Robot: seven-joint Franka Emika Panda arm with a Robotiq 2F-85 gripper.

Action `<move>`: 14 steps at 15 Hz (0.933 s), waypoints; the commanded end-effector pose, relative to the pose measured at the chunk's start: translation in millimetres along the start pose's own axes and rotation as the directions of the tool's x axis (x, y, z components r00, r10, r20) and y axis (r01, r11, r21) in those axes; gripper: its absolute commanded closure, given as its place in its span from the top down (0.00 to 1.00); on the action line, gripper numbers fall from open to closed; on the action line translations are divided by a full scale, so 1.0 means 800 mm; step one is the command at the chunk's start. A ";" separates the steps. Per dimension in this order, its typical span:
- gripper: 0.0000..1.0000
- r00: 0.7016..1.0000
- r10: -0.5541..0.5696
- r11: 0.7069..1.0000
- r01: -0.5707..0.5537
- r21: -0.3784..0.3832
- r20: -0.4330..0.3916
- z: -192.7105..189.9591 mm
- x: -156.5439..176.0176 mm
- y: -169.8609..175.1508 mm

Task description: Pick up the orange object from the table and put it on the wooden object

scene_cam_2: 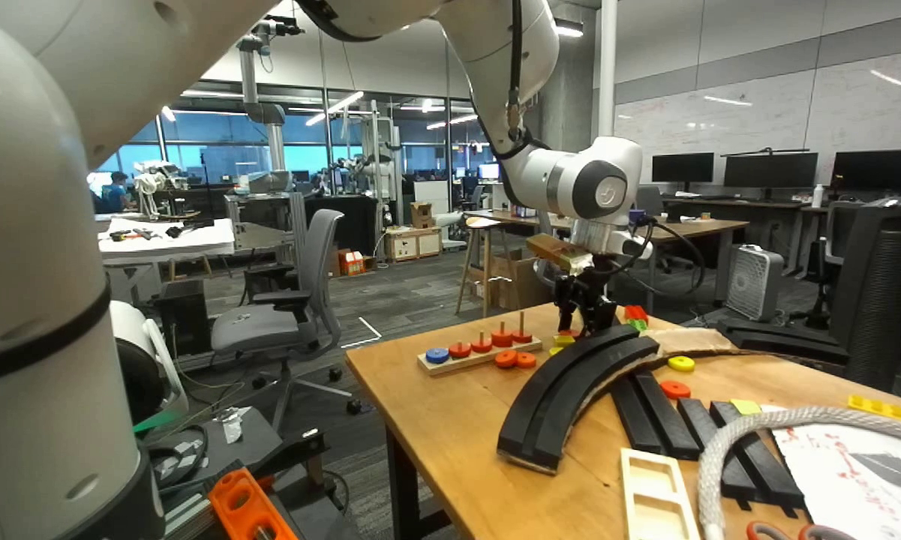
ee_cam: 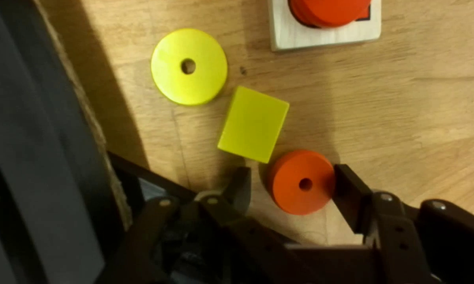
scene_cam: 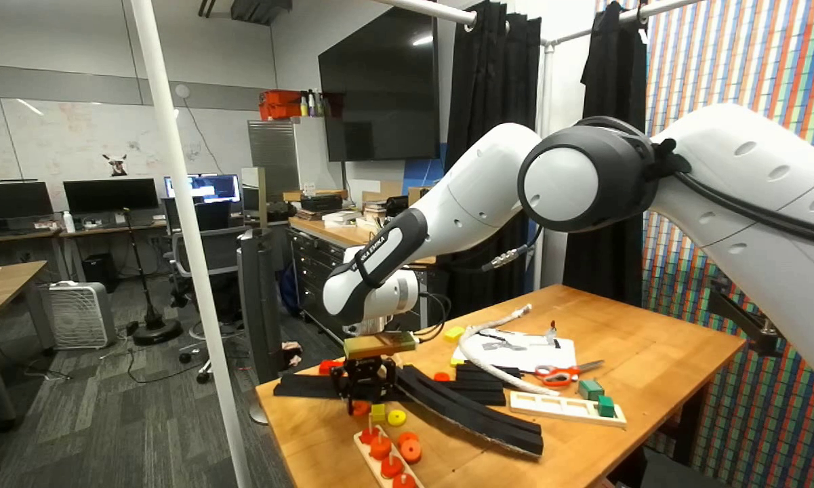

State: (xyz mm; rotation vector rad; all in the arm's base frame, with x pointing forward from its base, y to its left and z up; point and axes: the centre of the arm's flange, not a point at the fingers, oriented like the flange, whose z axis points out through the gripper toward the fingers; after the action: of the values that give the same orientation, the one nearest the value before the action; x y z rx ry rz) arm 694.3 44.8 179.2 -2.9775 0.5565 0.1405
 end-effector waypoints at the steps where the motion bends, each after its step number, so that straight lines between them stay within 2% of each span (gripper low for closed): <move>1: 0.27 1.000 0.006 1.000 -0.007 -0.020 -0.026 0.002 0.011 -0.013; 2: 0.20 1.000 0.006 1.000 -0.007 -0.020 -0.028 0.002 0.011 -0.015; 3: 0.25 1.000 0.006 1.000 -0.007 -0.021 -0.027 0.002 0.011 -0.015; 7: 0.25 1.000 0.005 0.999 -0.006 -0.049 -0.022 -0.010 0.003 -0.019; 14: 0.25 0.995 0.014 0.988 -0.030 -0.152 -0.104 -0.066 -0.026 -0.021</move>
State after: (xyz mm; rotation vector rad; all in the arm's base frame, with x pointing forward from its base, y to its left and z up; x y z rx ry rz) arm 698.0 58.0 204.1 -3.0906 0.5795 0.0659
